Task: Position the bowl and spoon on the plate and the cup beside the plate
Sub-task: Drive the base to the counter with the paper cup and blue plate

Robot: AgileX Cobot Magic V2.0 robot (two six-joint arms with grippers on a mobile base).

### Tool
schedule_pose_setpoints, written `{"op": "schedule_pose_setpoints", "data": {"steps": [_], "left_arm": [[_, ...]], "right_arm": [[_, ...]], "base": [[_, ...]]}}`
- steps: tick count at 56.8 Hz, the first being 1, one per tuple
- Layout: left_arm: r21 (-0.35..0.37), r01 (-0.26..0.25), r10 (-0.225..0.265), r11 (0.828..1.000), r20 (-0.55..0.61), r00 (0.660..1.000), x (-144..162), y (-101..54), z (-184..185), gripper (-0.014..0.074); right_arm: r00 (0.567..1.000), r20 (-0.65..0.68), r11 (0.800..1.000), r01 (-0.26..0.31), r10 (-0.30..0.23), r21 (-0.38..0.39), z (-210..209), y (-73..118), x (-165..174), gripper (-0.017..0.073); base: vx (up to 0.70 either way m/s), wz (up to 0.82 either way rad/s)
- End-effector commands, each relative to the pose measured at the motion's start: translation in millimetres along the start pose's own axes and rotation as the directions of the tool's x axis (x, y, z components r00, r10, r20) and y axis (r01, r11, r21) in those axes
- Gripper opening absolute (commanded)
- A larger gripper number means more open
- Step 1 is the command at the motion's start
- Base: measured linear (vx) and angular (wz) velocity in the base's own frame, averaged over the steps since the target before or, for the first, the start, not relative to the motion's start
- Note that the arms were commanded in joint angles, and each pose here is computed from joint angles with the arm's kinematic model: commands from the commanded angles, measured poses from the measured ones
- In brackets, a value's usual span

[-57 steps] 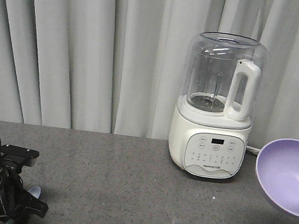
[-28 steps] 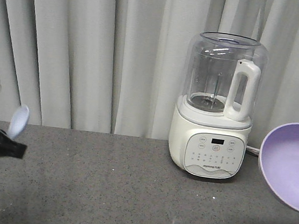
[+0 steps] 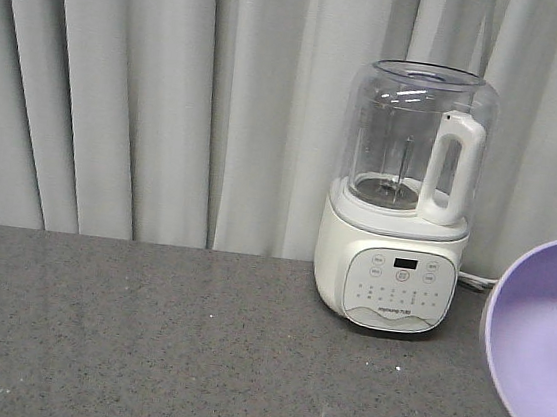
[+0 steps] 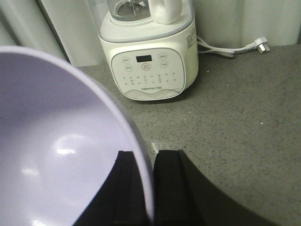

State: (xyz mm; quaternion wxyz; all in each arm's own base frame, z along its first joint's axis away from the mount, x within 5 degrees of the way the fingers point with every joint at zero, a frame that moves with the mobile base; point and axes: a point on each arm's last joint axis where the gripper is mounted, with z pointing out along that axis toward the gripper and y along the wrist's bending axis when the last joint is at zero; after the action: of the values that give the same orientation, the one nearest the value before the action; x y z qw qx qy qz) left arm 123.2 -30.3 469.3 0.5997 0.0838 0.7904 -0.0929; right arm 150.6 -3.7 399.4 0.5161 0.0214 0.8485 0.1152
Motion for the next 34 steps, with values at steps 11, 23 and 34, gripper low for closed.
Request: {"op": "schedule_pose_setpoints", "data": {"steps": [11, 23, 34], "left_arm": [[0.009, 0.011, -0.012, 1.0, 0.074, 0.997, -10.7, -1.4, -4.4, -0.0003], [0.009, 0.011, -0.012, 1.0, 0.074, 0.997, -10.7, -1.4, -4.4, -0.0003], [0.009, 0.011, -0.012, 1.0, 0.074, 0.997, -10.7, -1.4, -4.4, -0.0003]], "right_arm": [[0.995, 0.095, 1.0, -0.007, 0.007, -0.002, -6.3, 2.5, -12.6, -0.0009], [0.995, 0.095, 1.0, -0.007, 0.007, -0.002, -6.3, 2.5, -12.6, -0.0009], [0.995, 0.095, 1.0, -0.007, 0.007, -0.002, -6.3, 2.5, -12.6, -0.0009]], "base": [[0.0, 0.0], [0.0, 0.0], [0.0, 0.0]]}}
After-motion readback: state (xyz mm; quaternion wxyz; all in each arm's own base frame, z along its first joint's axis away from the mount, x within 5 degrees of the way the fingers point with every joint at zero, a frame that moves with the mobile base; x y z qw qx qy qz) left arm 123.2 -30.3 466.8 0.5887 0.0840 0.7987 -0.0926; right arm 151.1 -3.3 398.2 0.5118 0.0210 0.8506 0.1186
